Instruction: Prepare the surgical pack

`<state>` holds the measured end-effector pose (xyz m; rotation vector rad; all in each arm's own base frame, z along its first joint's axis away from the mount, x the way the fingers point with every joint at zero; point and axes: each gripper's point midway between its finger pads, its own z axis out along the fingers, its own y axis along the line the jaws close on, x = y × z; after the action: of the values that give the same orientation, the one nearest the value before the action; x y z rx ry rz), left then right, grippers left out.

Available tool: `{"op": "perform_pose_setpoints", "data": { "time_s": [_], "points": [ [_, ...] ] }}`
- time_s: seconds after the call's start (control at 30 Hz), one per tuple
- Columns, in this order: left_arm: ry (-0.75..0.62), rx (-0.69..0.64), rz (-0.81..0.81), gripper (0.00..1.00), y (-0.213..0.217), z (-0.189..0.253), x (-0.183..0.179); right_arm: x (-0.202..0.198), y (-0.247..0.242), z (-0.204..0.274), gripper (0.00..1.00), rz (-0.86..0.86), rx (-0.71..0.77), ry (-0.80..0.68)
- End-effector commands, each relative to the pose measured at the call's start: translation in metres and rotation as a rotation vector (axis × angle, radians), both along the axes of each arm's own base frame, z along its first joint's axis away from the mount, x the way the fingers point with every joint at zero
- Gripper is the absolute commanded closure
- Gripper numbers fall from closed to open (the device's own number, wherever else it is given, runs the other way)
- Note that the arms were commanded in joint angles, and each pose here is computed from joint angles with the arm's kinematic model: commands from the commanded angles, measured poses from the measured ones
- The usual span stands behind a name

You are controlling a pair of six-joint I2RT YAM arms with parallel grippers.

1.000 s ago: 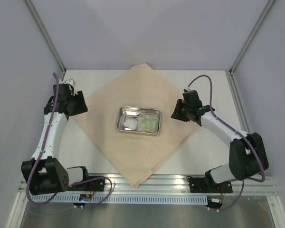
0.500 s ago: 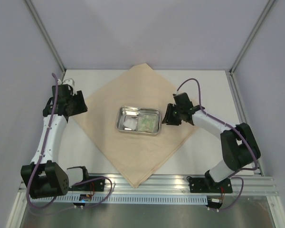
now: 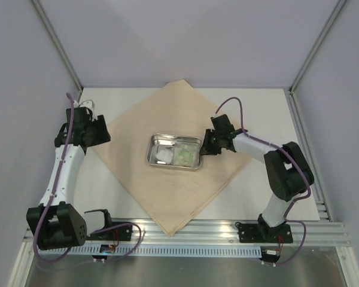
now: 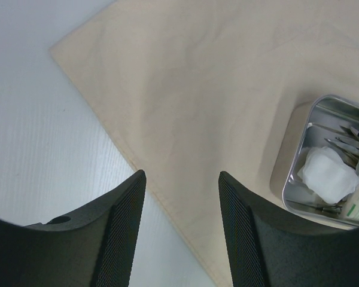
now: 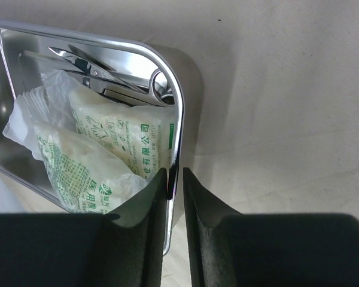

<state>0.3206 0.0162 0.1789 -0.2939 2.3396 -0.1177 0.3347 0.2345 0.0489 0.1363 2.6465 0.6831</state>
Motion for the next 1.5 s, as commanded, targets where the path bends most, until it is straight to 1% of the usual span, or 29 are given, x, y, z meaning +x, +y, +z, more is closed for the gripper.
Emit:
{"op": "perform_pose_setpoints", "data": {
  "time_s": [0.0,0.13,0.23,0.37,0.47,0.5,0.57,0.6,0.67,0.7,0.73,0.77,0.8,0.83,0.9,0.93,0.97,1.0,1.07,1.1,1.13,1.2,1.23,1.27,1.37,1.4,1.47],
  "points": [
    [-0.05,0.012,-0.017,0.39,0.002,0.01,0.004,0.003,0.011,0.004,0.83,0.013,0.016,-0.027],
    [-0.047,0.014,-0.014,0.39,0.002,0.009,0.003,-0.005,0.02,0.001,0.89,0.041,0.011,-0.026],
    [-0.053,0.014,-0.014,0.38,0.002,0.011,0.003,-0.009,0.022,0.0,0.9,0.031,0.017,-0.009],
    [-0.055,0.019,-0.01,0.38,0.003,0.012,0.003,-0.012,0.021,-0.001,0.9,0.041,-0.001,-0.025],
    [-0.049,0.015,-0.009,0.37,0.003,0.01,0.003,-0.008,0.017,0.001,0.84,0.044,-0.041,-0.025],
    [-0.048,0.017,-0.009,0.37,0.003,0.01,0.003,-0.008,0.017,0.003,0.74,0.047,-0.042,-0.02],
    [-0.046,0.017,-0.013,0.37,0.002,0.01,0.002,-0.011,0.013,0.007,0.66,0.042,-0.058,-0.014],
    [-0.049,0.022,-0.016,0.37,0.003,0.011,0.003,-0.009,0.008,0.021,0.61,0.021,-0.063,-0.053],
    [-0.051,0.029,-0.022,0.38,0.003,0.013,0.003,-0.011,-0.001,0.044,0.54,0.0,-0.075,-0.104],
    [-0.057,0.039,-0.029,0.38,0.004,0.016,0.003,-0.008,-0.007,0.076,0.5,-0.022,-0.074,-0.186],
    [-0.06,0.049,-0.04,0.37,0.005,0.019,0.004,-0.018,-0.016,0.082,0.49,-0.021,-0.115,-0.181],
    [-0.055,0.056,-0.049,0.37,0.004,0.02,0.002,-0.022,-0.022,0.092,0.46,-0.029,-0.153,-0.212],
    [-0.068,0.066,-0.06,0.37,0.004,0.028,0.003,-0.037,-0.02,0.109,0.42,0.011,-0.195,-0.283],
    [-0.068,0.092,-0.075,0.37,0.007,0.031,0.001,-0.055,-0.024,0.105,0.4,0.043,-0.255,-0.27],
    [-0.064,0.127,-0.091,0.37,0.01,0.039,-0.005,-0.082,-0.02,0.103,0.36,0.097,-0.32,-0.304],
    [-0.071,0.165,-0.11,0.36,0.013,0.044,-0.01,-0.119,-0.001,0.092,0.35,0.21,-0.325,-0.308],
    [-0.041,0.18,-0.122,0.36,0.014,0.042,-0.018,-0.136,0.009,0.086,0.34,0.255,-0.326,-0.312],
    [-0.046,0.186,-0.121,0.36,0.014,0.048,-0.024,-0.167,0.029,0.082,0.32,0.338,-0.312,-0.328],
    [-0.001,0.223,-0.168,0.35,0.015,0.045,-0.04,-0.192,0.044,0.072,0.3,0.408,-0.322,-0.348],
    [0.007,0.229,-0.186,0.34,0.014,0.045,-0.046,-0.214,0.058,0.07,0.3,0.476,-0.317,-0.377],
    [0.004,0.22,-0.214,0.34,0.009,0.046,-0.052,-0.222,0.069,0.069,0.3,0.494,-0.295,-0.393],
    [0.051,0.211,-0.236,0.33,0.006,0.04,-0.068,-0.246,0.087,0.055,0.3,0.574,-0.309,-0.402],
    [0.058,0.199,-0.257,0.32,0.002,0.04,-0.072,-0.252,0.097,0.054,0.3,0.59,-0.301,-0.418],
    [0.089,0.185,-0.267,0.32,0.0,0.035,-0.08,-0.256,0.105,0.046,0.3,0.614,-0.323,-0.427],
    [0.113,0.162,-0.281,0.32,-0.005,0.033,-0.09,-0.273,0.129,0.037,0.3,0.674,-0.291,-0.441],
    [0.112,0.157,-0.284,0.32,-0.007,0.032,-0.092,-0.278,0.133,0.026,0.31,0.699,-0.308,-0.431],
    [0.103,0.162,-0.275,0.32,-0.006,0.031,-0.094,-0.283,0.145,0.024,0.32,0.716,-0.293,-0.434]
  ]
}}
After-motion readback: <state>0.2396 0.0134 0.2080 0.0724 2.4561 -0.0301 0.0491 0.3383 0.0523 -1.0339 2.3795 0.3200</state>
